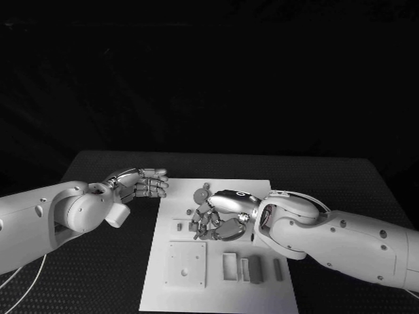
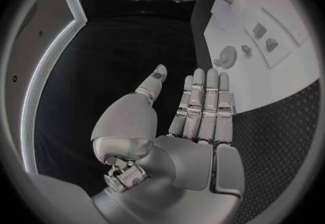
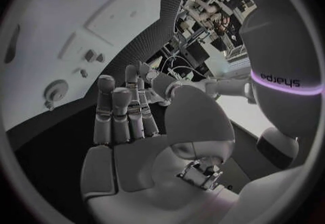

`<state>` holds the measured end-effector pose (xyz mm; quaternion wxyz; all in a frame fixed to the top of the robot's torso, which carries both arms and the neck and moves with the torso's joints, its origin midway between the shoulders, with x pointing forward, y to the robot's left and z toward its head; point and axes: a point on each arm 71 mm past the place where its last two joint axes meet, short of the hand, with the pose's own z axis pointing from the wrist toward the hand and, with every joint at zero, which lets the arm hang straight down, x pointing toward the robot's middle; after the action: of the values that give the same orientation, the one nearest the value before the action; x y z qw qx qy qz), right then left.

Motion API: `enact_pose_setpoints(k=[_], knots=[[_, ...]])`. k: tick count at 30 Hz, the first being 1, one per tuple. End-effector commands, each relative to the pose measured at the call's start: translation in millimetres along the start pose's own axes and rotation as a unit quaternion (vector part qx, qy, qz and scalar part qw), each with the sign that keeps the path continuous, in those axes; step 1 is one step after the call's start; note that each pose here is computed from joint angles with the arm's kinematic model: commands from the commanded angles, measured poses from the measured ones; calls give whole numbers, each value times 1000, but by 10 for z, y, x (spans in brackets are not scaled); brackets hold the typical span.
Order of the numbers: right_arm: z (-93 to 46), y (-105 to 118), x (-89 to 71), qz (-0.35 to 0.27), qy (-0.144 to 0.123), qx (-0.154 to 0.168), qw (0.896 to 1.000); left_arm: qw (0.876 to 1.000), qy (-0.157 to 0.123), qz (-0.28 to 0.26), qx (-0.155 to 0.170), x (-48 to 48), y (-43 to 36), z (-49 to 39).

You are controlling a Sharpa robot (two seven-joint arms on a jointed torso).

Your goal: Assemble the parts on the task board

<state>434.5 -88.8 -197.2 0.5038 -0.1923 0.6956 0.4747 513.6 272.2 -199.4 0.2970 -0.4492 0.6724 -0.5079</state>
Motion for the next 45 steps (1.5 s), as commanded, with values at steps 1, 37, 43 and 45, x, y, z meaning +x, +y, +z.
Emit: enact_pose_setpoints(k=[1,37,43,45], knots=[[23,51,34,-102,4,-10,995,999,-21,-17,21,2,-43,8],[244,102,510,-216,79,3,973,1000,7,-13,15,118,-38,53],[245,68,533,-215,84,7,973,1000,12,-6,16,142,-39,57],[247,65,553,-215,86,7,973,1000,12,-6,16,144,-40,59]])
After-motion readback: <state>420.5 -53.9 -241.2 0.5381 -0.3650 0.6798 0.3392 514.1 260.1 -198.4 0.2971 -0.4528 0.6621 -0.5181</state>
